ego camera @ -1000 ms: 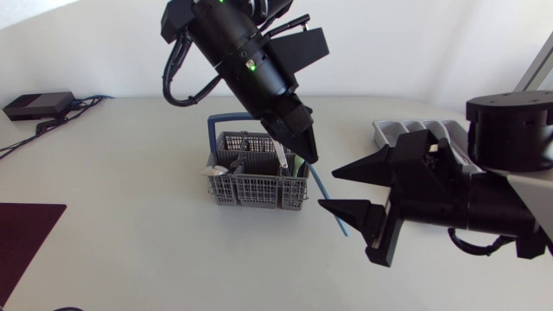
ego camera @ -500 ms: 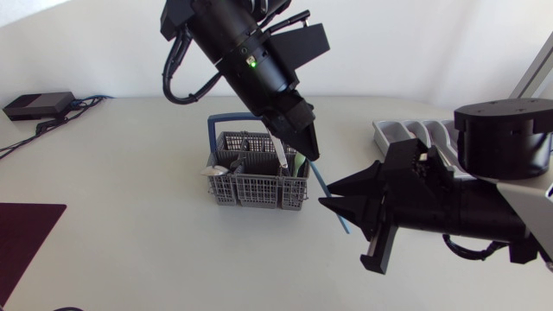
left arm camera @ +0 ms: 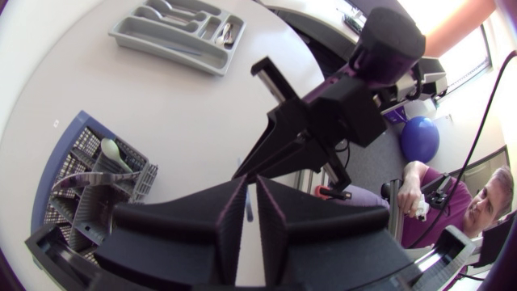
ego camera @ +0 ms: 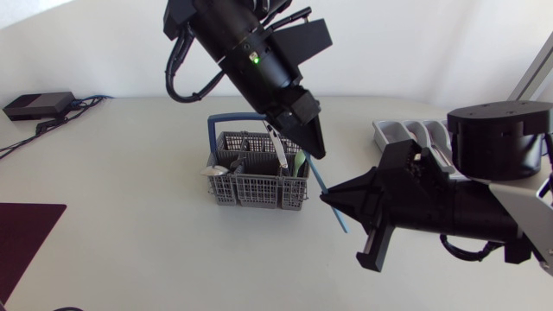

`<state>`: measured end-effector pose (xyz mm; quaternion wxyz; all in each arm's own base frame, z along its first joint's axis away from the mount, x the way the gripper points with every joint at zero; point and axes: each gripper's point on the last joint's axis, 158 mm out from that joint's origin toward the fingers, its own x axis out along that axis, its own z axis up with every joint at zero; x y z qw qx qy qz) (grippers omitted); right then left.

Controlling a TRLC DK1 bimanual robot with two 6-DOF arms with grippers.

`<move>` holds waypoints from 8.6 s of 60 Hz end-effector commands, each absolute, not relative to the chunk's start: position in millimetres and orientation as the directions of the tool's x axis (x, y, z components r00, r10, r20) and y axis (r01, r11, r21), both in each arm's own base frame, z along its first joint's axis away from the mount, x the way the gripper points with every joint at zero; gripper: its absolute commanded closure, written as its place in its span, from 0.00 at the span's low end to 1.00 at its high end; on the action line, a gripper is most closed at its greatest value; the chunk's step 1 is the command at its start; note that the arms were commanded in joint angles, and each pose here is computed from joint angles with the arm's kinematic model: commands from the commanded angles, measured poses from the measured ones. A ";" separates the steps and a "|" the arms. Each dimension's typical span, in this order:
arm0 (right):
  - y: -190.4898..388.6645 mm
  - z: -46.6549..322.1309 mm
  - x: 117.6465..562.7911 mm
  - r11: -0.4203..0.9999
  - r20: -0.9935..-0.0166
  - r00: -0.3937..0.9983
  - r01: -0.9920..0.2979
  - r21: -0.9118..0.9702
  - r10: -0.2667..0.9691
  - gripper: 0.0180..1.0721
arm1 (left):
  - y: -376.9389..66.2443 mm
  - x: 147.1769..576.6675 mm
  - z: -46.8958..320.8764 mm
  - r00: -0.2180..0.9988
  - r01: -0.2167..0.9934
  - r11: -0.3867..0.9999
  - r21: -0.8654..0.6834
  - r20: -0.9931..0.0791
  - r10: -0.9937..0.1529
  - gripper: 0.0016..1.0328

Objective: Sort the cutlery from the basket into the organizer compartments.

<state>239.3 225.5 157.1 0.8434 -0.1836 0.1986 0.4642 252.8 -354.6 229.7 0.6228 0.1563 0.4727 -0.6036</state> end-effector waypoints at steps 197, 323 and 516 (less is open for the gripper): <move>-12.2 73.4 374.6 0.936 -0.702 0.703 -0.313 -0.162 0.114 0.17 | -231.0 343.2 235.3 0.778 0.619 0.599 0.508 -0.503 -0.377 0.33; 113.6 60.4 344.9 0.793 -0.766 0.602 -0.570 -0.214 0.226 0.16 | -212.4 374.2 98.1 0.801 0.345 -0.067 0.936 -0.332 -0.498 0.77; 158.1 171.9 287.2 0.715 -0.467 0.711 -0.667 -0.210 0.526 0.16 | -322.5 293.1 275.1 0.429 0.660 -0.569 0.491 -0.868 -0.252 0.97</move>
